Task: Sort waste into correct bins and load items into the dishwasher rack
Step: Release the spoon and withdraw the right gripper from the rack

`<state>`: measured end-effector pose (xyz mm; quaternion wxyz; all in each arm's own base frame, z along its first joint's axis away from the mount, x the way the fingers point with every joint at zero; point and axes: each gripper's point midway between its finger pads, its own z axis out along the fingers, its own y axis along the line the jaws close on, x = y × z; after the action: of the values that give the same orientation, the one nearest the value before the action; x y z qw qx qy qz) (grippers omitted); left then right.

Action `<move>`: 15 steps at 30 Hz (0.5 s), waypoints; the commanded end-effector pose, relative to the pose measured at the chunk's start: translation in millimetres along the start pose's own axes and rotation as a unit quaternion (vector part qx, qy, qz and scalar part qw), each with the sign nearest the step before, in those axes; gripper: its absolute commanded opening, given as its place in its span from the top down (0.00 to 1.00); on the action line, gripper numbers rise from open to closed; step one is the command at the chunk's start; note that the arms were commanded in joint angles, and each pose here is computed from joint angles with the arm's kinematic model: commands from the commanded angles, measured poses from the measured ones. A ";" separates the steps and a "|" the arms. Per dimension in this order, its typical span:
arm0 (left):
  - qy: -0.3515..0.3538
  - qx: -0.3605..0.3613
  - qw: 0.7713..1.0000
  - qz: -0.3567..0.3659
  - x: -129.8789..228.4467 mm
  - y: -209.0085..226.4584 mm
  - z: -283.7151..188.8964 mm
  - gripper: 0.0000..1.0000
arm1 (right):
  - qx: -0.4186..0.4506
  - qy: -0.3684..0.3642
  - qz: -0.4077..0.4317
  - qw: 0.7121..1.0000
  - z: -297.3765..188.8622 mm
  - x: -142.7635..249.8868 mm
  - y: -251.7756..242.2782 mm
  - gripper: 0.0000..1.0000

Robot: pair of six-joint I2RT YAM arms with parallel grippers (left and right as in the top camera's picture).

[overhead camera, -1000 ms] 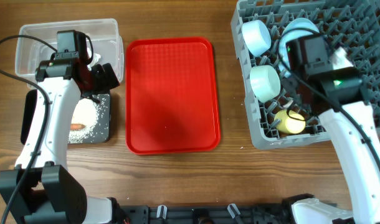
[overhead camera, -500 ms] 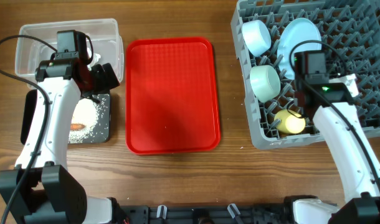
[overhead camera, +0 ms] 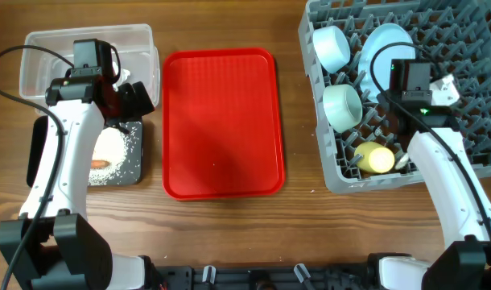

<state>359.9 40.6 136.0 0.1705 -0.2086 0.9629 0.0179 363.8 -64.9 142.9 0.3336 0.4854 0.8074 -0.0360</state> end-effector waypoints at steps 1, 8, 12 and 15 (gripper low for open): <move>-0.021 0.002 1.000 -0.003 -9.2 1.3 -11.4 0.00 | -0.067 0.041 -0.106 0.991 -15.9 9.5 20.5 0.74; -0.021 0.002 1.000 -0.003 -9.2 1.3 -11.4 0.00 | -0.189 0.030 -0.166 0.967 -102.4 -4.8 32.4 0.29; -0.021 0.002 1.000 -0.003 -9.2 1.3 -11.4 0.00 | -0.322 0.024 -0.269 0.907 -167.8 9.3 42.2 0.00; -0.021 0.002 1.000 -0.003 -9.2 1.3 -11.4 0.00 | -0.372 0.021 -0.264 0.890 -204.7 14.1 34.4 0.00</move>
<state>360.0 40.6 136.0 0.1706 -0.2086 0.9628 0.0179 307.9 9.4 271.9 0.4270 0.1975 0.8733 0.1264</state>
